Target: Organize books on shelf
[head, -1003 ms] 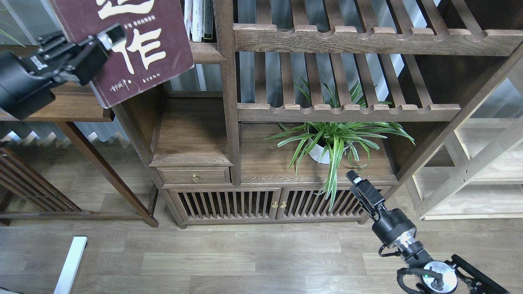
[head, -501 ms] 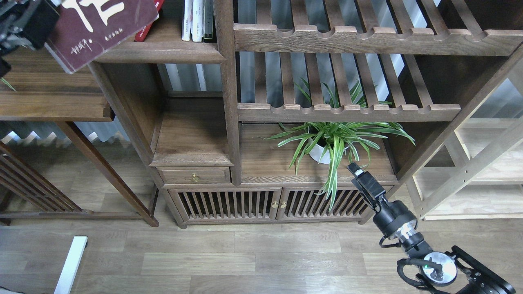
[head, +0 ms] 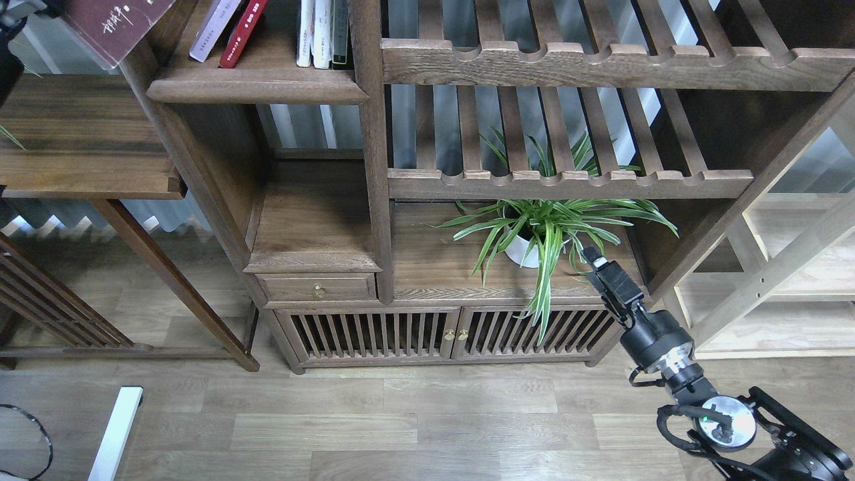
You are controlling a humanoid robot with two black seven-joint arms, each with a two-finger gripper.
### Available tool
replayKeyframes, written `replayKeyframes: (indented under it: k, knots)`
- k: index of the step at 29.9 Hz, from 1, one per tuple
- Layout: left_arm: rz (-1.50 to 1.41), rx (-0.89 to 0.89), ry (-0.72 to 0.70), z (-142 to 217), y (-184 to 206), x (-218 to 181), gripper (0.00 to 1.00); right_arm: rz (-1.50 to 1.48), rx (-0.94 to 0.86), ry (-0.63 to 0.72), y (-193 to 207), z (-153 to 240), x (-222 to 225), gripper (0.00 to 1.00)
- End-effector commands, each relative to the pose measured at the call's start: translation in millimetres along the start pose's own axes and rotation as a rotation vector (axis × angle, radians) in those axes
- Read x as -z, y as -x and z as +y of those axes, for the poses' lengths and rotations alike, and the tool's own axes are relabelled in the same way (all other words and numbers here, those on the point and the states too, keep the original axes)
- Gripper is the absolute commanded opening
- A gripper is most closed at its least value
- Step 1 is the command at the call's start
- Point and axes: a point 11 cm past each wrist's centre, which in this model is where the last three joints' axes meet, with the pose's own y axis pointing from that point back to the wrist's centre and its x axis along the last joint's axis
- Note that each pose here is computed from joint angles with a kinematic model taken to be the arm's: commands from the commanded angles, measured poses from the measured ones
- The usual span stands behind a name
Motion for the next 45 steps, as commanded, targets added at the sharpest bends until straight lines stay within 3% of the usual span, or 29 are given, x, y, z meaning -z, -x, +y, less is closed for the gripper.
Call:
replayKeyframes:
  k: [1, 7, 26, 34, 45]
  knots:
    - [-0.068, 0.008, -0.023, -11.0, 10.3, 5.6, 0.00, 0.000, 0.002, -0.025, 0.7, -0.2, 7.7, 0.90]
    - [-0.197, -0.033, -0.027, -34.0, 17.0, 0.3, 0.00, 0.002, 0.006, -0.044, 1.8, -0.7, 13.9, 0.90]
    - [-0.367, -0.170, -0.062, -57.6, 32.8, 15.6, 0.00, 0.011, -0.006, -0.097, -1.1, 5.9, 33.4, 0.90]
    - [-0.377, -0.308, -0.032, -64.4, 25.0, 20.0, 0.02, 0.013, -0.006, -0.115, -0.8, 8.4, 40.1, 0.90]
    - [-0.437, -0.295, -0.041, -95.6, 23.0, 29.5, 0.02, 0.009, -0.030, -0.129, -8.2, 18.7, 42.2, 0.89]
